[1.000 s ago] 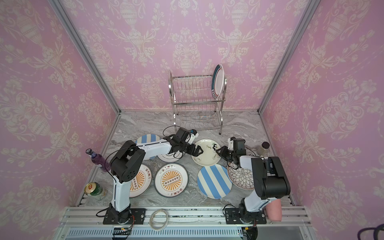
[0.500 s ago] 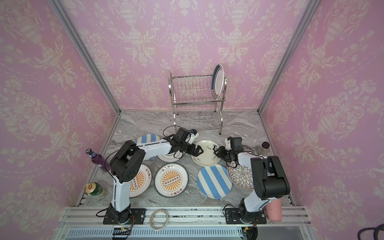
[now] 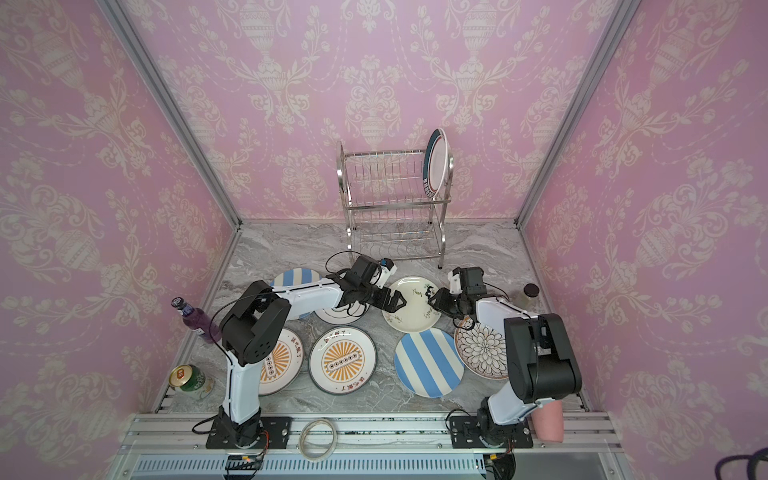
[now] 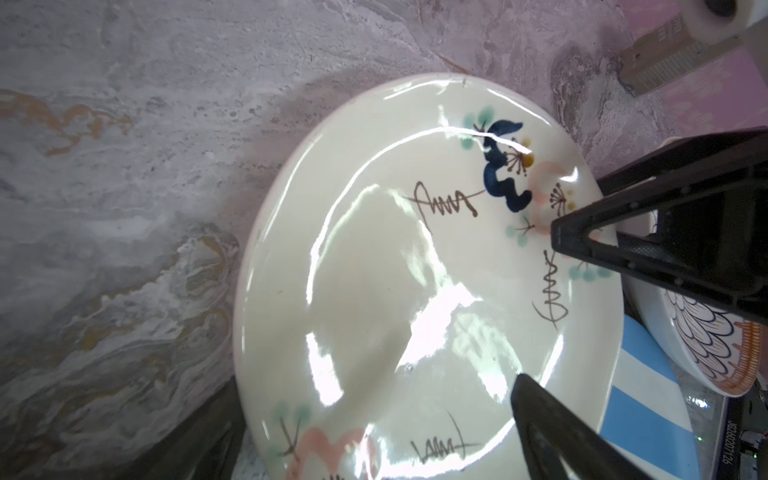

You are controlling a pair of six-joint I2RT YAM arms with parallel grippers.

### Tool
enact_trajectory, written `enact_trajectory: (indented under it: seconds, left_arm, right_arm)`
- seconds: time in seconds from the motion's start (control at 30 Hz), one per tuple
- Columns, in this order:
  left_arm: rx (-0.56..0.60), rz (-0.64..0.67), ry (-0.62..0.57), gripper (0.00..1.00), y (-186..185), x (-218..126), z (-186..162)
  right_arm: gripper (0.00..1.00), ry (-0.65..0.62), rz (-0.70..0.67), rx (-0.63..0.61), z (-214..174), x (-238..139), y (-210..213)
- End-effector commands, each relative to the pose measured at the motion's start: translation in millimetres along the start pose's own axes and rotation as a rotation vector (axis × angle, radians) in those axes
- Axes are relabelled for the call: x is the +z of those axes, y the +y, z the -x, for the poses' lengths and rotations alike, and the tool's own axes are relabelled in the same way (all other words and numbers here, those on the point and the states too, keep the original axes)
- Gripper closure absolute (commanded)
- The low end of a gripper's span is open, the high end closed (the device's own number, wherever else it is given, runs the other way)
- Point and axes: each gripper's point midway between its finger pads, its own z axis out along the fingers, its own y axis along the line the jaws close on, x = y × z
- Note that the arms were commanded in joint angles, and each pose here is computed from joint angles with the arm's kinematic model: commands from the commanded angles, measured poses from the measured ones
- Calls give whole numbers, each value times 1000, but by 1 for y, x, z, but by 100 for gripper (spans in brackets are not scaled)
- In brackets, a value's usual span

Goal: Load the plates into the dish rack

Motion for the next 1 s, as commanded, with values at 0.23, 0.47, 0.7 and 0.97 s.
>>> enact_trajectory:
  seconds: [0.23,0.47,0.7,0.97]
  left_arm:
    - [50,-95,-49,1,-29,-3,17]
    - [53,-77,-52,1,-26,-4,17]
    - [63,-79,-71,1,-30,-11,23]
    - [64,-50,-122,1,-38,-41,45]
  right_arm:
    - [74,-85,237,-9,19,-11,50]
    - [80,-126,200,-22,22,-31,51]
    - [89,-178,139,-22,25,-48,48]
    - [96,-179,-9,-120,25,-69,40]
